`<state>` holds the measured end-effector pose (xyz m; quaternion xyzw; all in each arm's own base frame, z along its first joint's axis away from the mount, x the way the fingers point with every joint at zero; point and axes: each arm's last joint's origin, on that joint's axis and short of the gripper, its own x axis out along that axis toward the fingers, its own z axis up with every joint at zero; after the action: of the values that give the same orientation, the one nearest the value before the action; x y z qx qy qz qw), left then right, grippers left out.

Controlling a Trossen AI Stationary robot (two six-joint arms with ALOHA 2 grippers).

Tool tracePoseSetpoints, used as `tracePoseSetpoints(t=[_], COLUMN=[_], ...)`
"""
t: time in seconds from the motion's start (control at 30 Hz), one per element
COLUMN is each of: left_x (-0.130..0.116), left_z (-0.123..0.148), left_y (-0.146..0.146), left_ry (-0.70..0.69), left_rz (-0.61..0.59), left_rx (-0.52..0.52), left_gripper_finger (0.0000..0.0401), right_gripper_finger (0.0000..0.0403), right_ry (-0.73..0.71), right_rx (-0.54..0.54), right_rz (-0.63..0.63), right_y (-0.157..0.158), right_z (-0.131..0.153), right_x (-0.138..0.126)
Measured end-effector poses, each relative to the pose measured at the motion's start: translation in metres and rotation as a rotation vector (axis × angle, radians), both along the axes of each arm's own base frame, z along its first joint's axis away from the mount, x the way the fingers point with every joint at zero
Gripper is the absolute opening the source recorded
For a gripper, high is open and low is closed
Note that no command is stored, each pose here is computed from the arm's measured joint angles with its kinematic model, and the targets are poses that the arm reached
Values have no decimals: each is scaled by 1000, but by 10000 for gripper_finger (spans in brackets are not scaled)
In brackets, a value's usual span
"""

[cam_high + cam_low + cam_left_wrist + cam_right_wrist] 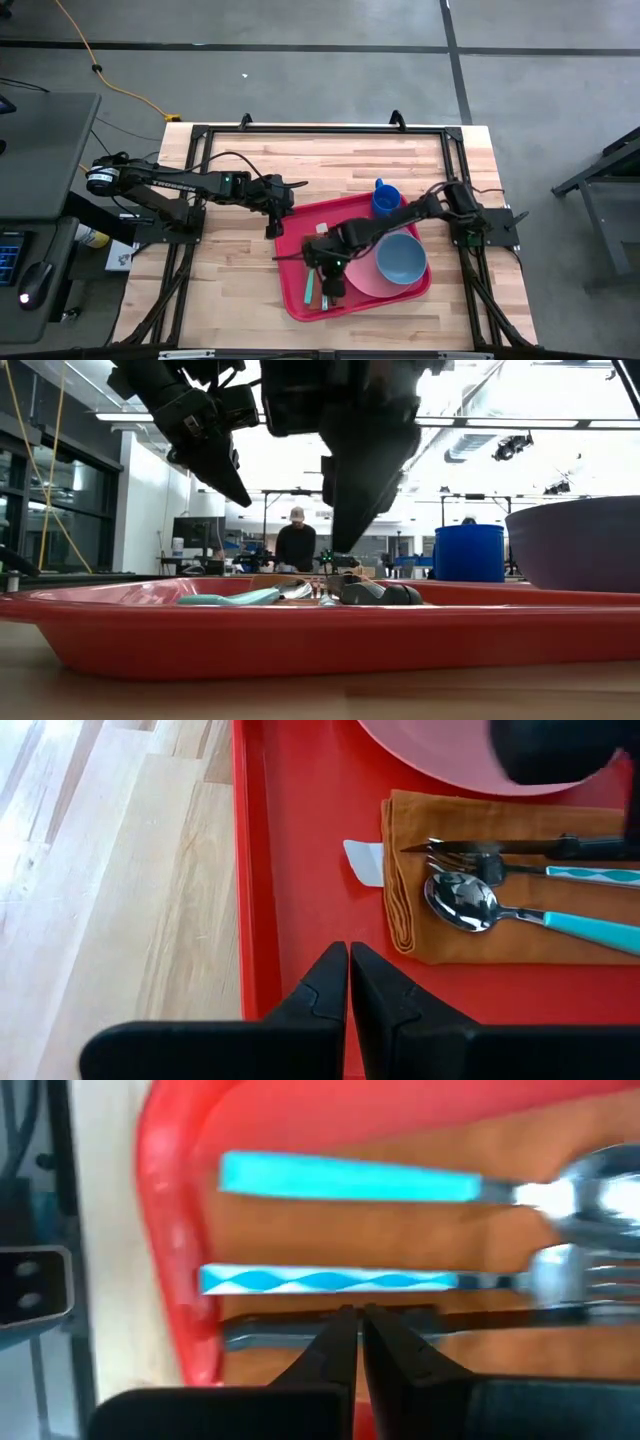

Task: Set up tray
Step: Adjust the knife on the orange napkin

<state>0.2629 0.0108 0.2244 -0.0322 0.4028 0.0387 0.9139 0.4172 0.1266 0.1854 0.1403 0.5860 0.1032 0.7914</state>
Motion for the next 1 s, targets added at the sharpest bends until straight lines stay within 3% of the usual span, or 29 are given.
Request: tracePoseSetpoints(t=[0.4,0.67,0.87,1.0], left_x=[0,0,0,0], left_z=[0,0,0,0], left_y=[0,0,0,0], left_ry=[-1,0,1,2], left_rz=[11,11,1,8], left_rx=[-10,-10,3,15], left_gripper_finger=[44,44,44,44], right_gripper_finger=[0,0,0,0], right_ry=[7,16,163,148], right_rx=[-30,-90,-137,-141], right_rz=[-82,-129,-162,-141], right_y=[-53,-65,-73,-73], right_z=[1,25,23,22], right_x=[10,-2,-16,-15])
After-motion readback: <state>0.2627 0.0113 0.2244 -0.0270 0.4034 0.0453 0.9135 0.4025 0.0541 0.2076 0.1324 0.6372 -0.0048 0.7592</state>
